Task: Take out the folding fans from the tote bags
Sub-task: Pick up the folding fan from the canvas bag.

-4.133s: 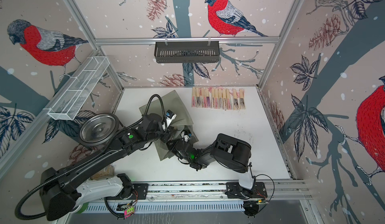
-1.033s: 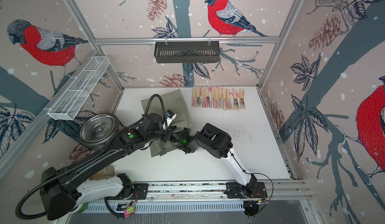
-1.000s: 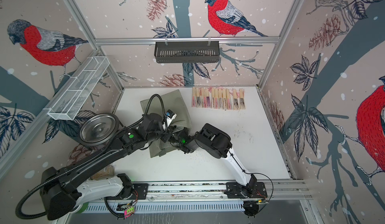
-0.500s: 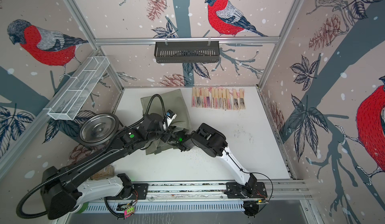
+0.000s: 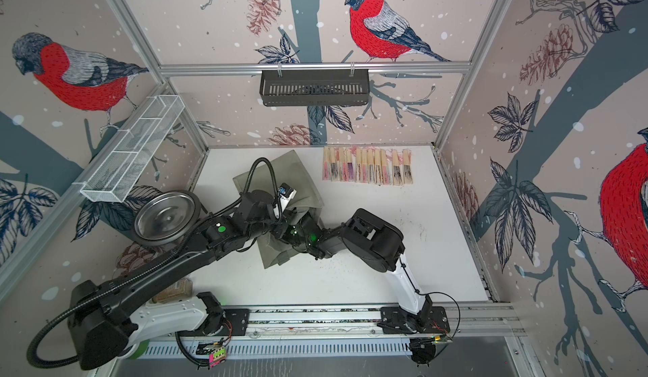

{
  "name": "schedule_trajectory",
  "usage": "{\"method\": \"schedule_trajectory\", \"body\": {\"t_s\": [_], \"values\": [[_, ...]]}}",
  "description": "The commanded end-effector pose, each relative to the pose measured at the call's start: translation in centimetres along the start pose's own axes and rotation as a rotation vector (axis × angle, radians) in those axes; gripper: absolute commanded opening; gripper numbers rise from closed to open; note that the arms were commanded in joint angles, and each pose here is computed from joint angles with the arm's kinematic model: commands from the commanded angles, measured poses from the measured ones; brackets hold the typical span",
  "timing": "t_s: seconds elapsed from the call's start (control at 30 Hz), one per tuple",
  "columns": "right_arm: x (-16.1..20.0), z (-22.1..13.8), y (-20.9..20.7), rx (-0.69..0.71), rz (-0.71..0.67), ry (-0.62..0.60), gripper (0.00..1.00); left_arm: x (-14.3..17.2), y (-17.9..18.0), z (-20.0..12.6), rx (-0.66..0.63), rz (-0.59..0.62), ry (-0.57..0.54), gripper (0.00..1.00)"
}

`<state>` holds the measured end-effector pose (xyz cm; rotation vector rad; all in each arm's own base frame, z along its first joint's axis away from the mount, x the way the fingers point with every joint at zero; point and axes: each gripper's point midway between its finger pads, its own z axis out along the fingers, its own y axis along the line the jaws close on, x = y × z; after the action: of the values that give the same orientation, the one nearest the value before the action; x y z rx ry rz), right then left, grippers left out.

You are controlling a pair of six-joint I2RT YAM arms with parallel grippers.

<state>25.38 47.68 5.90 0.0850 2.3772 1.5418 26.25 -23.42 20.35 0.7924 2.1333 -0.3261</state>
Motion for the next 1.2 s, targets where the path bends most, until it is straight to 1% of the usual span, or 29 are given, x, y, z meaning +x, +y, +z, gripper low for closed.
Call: {"method": "schedule_trajectory", "body": {"t_s": [0.0, 0.1, 0.3, 0.47, 0.67, 0.73, 0.8, 0.97, 1.07, 1.17], "values": [[1.2, -1.8, 0.0, 0.019, -0.071, 0.022, 0.07, -0.1, 0.2, -0.1, -0.015, 0.005, -0.003, 0.0], [2.2, -3.8, -0.6, 0.026, -0.077, 0.031, 0.07, -0.1, 0.3, -0.1, -0.015, 0.006, -0.004, 0.0], [3.1, -7.2, -1.3, 0.038, -0.105, 0.028, 0.07, -0.2, 0.3, -0.2, -0.018, 0.006, -0.009, 0.0], [4.1, -10.0, -1.7, 0.054, -0.147, 0.053, 0.07, -0.1, 0.3, -0.1, -0.019, 0.007, -0.003, 0.0], [5.8, -13.9, -2.8, 0.082, -0.187, 0.092, 0.07, -0.2, 0.4, -0.2, -0.022, 0.008, -0.006, 0.0], [6.4, -15.0, -3.2, 0.104, -0.206, 0.12, 0.07, -0.2, 0.4, -0.2, -0.023, 0.007, -0.008, 0.0], [7.3, -16.0, -3.0, 0.117, -0.254, 0.166, 0.07, -0.2, 0.4, -0.2, -0.024, 0.008, -0.007, 0.0], [9.2, -19.0, -4.6, 0.225, -0.343, 0.27, 0.07, -0.1, 0.5, -0.3, -0.028, 0.008, -0.005, 0.0], [9.7, -21.2, -5.6, 0.28, -0.398, 0.304, 0.07, -0.2, 0.5, -0.3, -0.03, 0.009, -0.006, 0.0], [9.6, -23.2, -6.9, 0.358, -0.45, 0.31, 0.07, -0.2, 0.4, -0.3, -0.025, 0.008, -0.006, 0.0]]}}
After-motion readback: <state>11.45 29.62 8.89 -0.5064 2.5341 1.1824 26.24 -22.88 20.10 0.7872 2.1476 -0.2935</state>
